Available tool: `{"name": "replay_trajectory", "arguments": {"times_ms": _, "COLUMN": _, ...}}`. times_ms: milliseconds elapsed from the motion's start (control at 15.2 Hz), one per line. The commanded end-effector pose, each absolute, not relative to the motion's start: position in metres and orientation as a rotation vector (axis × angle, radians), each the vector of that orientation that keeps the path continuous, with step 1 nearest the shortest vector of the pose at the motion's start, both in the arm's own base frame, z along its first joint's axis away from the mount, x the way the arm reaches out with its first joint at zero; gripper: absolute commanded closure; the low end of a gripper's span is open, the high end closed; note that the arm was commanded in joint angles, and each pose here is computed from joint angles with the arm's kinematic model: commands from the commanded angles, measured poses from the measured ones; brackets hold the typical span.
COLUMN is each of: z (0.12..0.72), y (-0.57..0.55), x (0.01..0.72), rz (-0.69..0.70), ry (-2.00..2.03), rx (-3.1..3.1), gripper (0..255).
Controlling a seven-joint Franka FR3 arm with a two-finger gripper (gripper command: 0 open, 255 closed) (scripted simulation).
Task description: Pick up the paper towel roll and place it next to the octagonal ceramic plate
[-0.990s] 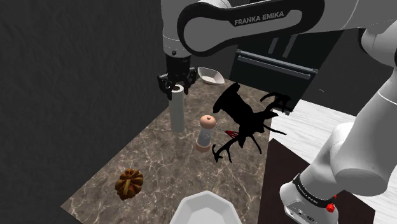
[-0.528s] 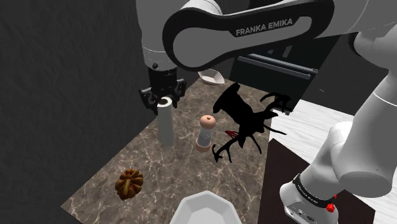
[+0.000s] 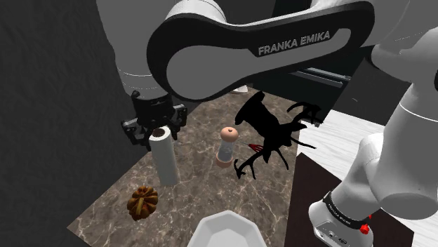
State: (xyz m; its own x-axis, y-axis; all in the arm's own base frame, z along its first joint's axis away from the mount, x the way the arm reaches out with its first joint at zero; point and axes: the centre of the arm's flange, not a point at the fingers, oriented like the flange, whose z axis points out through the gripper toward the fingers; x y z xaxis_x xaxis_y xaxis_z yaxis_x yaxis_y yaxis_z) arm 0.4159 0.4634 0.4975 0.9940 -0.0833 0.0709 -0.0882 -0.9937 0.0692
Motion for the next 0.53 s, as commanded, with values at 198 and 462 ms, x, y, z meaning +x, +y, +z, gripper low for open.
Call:
{"name": "replay_trajectory", "arguments": {"times_ms": 198, "z": 0.499, "y": 0.525, "x": 0.385, "rz": 0.104, "ry": -0.135, "rx": 3.065, "gripper": 255}}
{"name": "replay_trajectory", "arguments": {"times_ms": 462, "z": 0.499, "y": 0.572, "x": 0.361, "rz": 0.104, "ry": -0.135, "rx": 3.065, "gripper": 255}}
